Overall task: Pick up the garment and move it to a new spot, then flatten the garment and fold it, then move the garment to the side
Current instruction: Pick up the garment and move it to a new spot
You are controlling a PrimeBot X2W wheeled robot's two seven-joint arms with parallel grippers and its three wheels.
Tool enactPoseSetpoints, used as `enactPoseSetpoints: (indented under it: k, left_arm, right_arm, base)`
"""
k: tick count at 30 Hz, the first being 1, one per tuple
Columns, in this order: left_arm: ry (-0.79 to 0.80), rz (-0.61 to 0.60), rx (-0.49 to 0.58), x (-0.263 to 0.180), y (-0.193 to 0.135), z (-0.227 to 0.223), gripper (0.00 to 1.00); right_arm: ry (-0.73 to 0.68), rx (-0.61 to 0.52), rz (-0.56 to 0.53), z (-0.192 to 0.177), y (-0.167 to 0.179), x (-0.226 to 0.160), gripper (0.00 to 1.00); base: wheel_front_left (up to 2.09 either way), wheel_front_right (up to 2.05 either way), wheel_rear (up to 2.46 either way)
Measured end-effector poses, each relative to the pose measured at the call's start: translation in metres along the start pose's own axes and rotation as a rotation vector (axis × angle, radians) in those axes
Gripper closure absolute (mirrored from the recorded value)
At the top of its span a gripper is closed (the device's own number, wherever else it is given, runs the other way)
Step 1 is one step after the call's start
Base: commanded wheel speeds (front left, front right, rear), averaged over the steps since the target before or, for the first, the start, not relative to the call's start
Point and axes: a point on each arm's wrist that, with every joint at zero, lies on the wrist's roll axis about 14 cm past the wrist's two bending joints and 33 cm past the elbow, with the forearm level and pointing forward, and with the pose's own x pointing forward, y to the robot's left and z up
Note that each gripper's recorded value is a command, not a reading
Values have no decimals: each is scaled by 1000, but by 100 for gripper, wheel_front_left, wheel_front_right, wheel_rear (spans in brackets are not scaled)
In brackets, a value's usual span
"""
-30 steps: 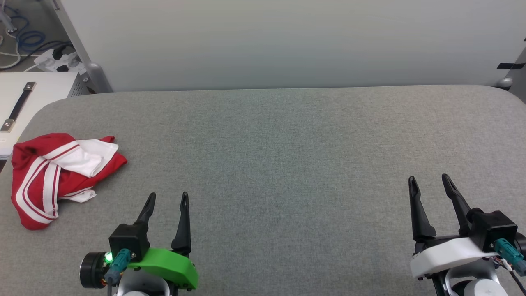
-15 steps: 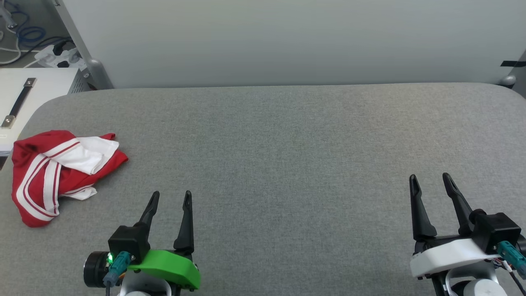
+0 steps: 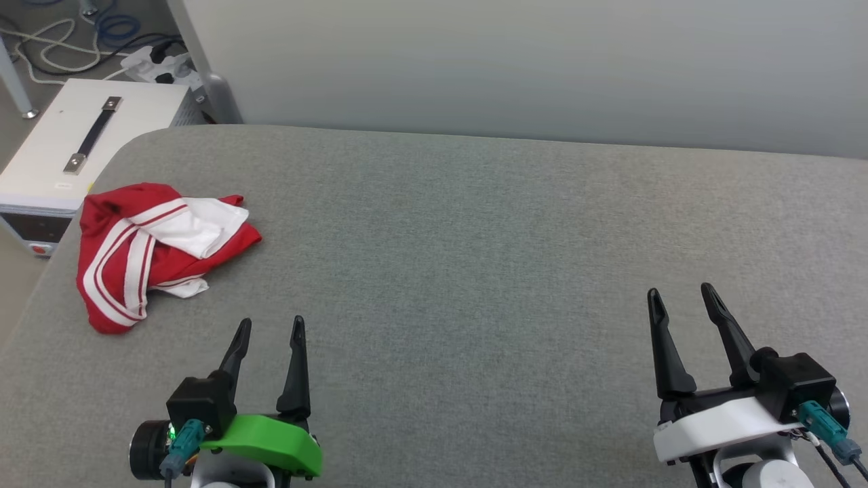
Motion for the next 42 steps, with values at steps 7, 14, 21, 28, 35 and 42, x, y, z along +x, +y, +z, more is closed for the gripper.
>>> enactPoseSetpoints:
  k: [7,14,21,28,35,42]
  left_arm:
    - [-17,92,4,-16,28,5,0]
    - [-35,180,5,-37,52,9,0]
    - [-49,271,15,-56,76,15,0]
    - [-50,317,23,-68,88,17,0]
    - [-55,343,26,-75,93,18,0]
    - [-62,352,25,-77,96,20,0]
  right_arm:
    - [-6,40,111,-4,37,16,0]
    - [-22,79,220,-6,73,33,0]
    - [10,113,322,-18,109,39,0]
    - [35,133,379,-28,128,40,0]
    - [45,141,417,-30,142,39,0]
    - [42,134,427,-29,144,38,0]
  base:
    - [0,0,0]
    - [0,0,0]
    - [0,0,0]
    - [0,0,0]
    - [0,0,0]
    - [0,0,0]
